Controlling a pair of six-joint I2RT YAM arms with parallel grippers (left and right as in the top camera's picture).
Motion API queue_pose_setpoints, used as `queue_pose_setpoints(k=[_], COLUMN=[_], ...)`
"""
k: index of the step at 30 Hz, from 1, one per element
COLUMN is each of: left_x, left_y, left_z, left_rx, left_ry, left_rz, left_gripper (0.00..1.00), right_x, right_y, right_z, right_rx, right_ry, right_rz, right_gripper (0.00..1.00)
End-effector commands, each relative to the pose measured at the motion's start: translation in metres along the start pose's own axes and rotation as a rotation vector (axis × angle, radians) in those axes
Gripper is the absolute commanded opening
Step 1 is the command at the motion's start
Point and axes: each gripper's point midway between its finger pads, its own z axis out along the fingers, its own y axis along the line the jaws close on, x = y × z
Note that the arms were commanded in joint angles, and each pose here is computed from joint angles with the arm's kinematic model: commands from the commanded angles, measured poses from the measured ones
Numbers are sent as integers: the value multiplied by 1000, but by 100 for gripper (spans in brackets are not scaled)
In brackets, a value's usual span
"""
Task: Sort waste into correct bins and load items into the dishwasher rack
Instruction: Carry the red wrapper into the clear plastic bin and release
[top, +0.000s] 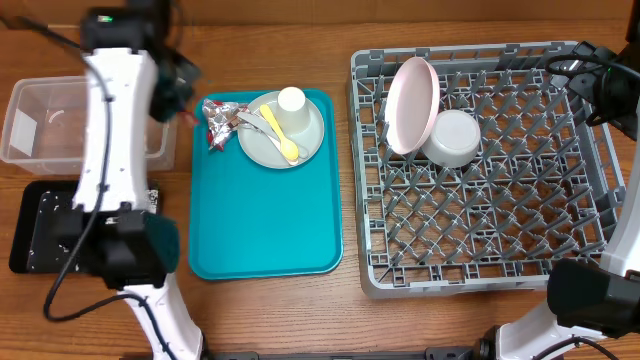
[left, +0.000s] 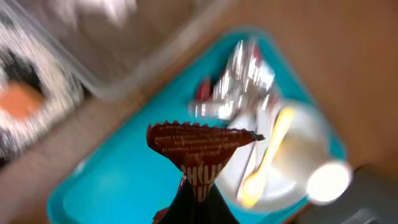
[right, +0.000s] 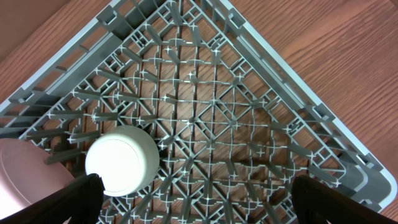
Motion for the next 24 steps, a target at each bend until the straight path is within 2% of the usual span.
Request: queue_pose_setpoints(k=[1, 6, 7, 8, 9, 12, 14, 16, 19, 23, 24], left_x=[-79, -138, -146, -155, -164, -183, -189, -191, -180, -158, -147], left_y=[44, 89, 96, 105, 113, 130, 141, 147, 129, 83, 55], left_z=[-24, -19, -16, -12, -8, 4, 6, 6, 7, -8, -20], left_rx=[-66, -149, -157, -167, -173, -181, -197, -192, -117, 86, 193], left_ry=[-255, -392, -403, -413, -423, -436, -434, -408, -326, -234, -212], left_rz=[-96, -187, -205, -228, -251, -300, -304, -250, -104, 3, 58], left_gripper=[4, 4, 7, 15, 27, 80, 98, 100, 100, 100, 100], right_x=[-2, -2, -2, -2, -2, -2, -2, -2, -2, -2, -2], right_y=[-3, -3, -3, -3, -3, -3, -3, -3, -3, -3, -3], right_z=[-2, -2, -2, -2, -2, -2, -2, -2, -2, -2, -2], right_rx=[6, 6, 6, 6, 6, 6, 6, 6, 6, 6, 6], right_ry=[-15, -15, -15, -15, -15, -15, -15, -15, -15, -15, -15], right_rz=[12, 12, 12, 12, 12, 12, 12, 12, 12, 12, 12], right_gripper=[100, 100, 100, 100, 100, 100, 100, 100, 100, 100, 100])
